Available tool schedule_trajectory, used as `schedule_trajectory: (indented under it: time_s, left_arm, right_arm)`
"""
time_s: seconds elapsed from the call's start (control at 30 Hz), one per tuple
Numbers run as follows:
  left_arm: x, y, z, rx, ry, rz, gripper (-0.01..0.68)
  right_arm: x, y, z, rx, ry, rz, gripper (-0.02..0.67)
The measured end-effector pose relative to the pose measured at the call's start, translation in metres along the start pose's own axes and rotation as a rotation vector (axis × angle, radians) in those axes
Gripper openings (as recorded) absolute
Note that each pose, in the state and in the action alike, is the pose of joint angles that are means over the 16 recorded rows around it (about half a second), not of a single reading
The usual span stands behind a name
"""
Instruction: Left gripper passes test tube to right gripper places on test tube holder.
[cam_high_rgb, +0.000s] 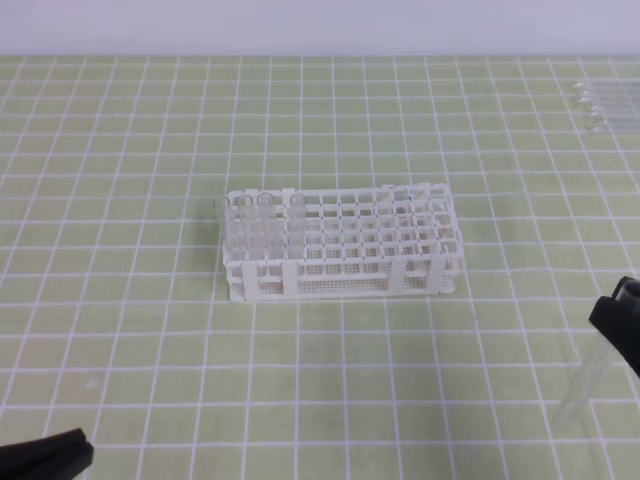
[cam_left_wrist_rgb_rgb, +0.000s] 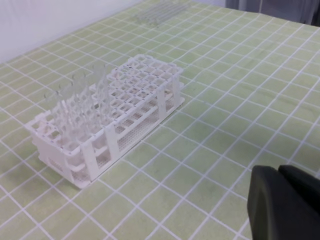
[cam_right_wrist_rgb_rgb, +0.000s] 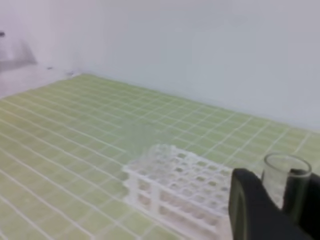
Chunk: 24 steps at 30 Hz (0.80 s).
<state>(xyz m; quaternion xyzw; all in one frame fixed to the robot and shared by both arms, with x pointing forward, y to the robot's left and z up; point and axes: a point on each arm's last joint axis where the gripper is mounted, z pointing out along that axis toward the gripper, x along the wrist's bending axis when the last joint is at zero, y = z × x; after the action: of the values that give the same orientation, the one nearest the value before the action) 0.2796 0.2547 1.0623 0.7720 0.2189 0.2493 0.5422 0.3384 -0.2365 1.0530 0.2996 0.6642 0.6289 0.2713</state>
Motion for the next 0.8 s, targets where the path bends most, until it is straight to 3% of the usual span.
schedule_trajectory:
  time_s: [0.43, 0.6, 0.8]
  left_arm:
    - [0.0, 0.0, 0.0, -0.002, 0.0, 0.001, -0.001]
    - [0.0, 0.0, 0.0, -0.002, 0.0, 0.001, -0.001]
    - [0.0, 0.0, 0.0, 0.0, -0.001, 0.001, -0.002]
  right_arm:
    - [-0.014, 0.022, 0.0, 0.018, -0.146, -0.259, 0.103]
    - [-0.021, 0.046, 0.004, 0.056, -0.169, -0.257, 0.102]
    - [-0.033, 0.074, 0.019, 0.115, -0.216, -0.171, 0.102]
